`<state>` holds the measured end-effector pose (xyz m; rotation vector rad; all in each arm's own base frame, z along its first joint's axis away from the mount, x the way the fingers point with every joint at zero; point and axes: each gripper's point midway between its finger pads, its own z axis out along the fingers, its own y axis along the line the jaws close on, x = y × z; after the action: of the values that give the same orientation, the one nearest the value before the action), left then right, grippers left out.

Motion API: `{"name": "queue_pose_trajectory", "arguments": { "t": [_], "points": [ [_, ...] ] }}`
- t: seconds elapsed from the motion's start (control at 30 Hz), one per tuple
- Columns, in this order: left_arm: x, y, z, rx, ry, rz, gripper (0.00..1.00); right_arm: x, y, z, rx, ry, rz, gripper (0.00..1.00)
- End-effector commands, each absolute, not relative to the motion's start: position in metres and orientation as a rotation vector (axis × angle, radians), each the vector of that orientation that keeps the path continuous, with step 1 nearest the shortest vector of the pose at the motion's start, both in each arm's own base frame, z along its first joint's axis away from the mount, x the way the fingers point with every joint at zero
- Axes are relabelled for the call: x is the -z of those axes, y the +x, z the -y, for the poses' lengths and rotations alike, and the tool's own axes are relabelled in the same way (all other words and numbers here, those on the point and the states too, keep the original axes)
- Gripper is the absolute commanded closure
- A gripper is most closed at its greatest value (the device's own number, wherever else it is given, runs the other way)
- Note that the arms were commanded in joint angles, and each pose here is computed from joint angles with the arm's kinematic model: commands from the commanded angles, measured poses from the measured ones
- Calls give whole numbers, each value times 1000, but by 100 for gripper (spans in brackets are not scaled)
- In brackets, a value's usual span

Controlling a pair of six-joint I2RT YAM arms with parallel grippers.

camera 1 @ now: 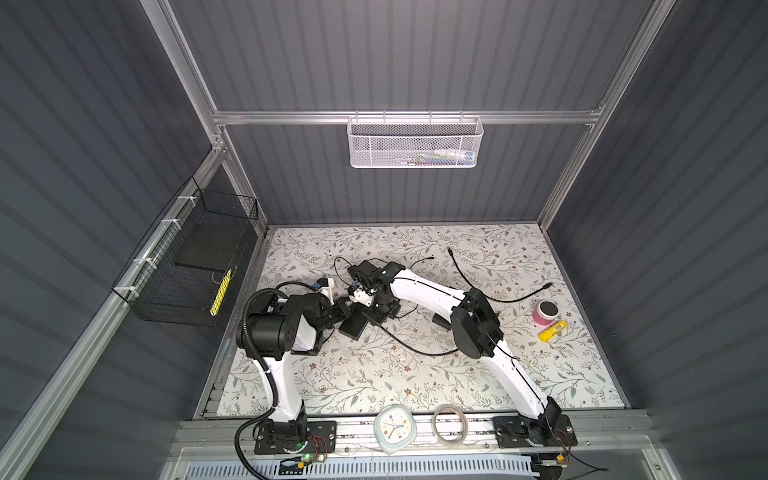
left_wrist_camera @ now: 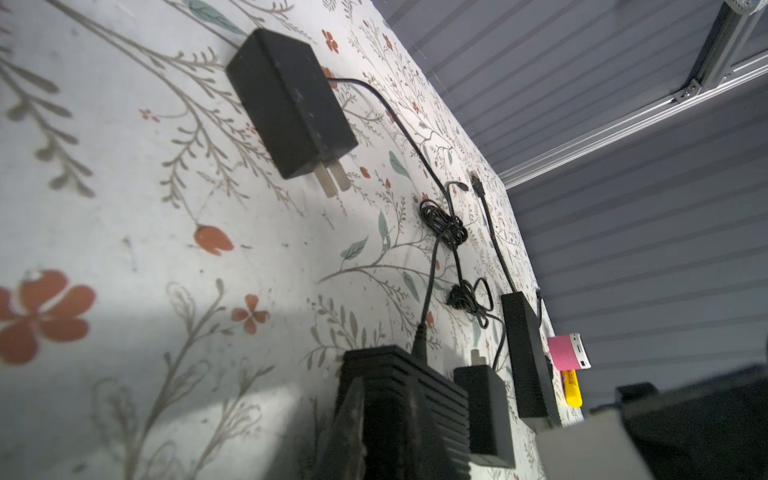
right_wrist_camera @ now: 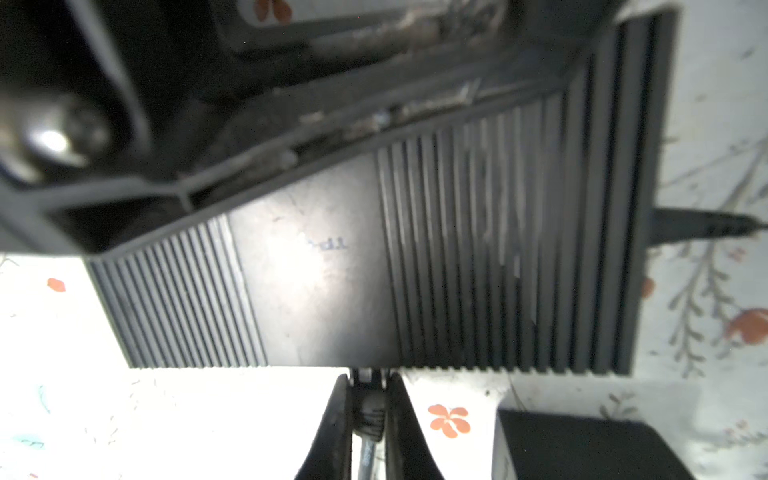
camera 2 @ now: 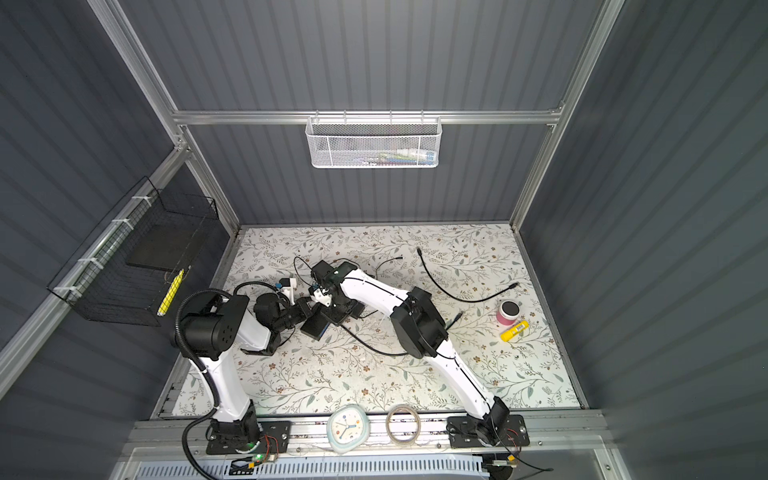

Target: Insert the plug into the switch port

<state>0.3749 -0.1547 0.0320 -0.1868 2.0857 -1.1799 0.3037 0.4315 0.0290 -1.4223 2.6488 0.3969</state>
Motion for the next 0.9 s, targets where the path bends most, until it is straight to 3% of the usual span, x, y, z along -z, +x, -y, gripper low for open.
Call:
{"name": "queue_pose_trajectory", "arguments": {
  "t": [0.0,0.3,0.53,0.87],
  "points": [
    [56,242,198,1457,-274,-2640,82,-152,327,-535,-809,-1337,-2037,98],
    [86,247,168,1139,-474,-2797,77,-125,329,-490,-622,-1278,-2158,91],
    [92,256,156,1038,-560,-2822,72,-102,318,-456,-538,-1240,-2261,69],
    [84,264,157,1029,-540,-2810,72,-90,294,-390,-537,-1126,-2360,70]
  ]
}}
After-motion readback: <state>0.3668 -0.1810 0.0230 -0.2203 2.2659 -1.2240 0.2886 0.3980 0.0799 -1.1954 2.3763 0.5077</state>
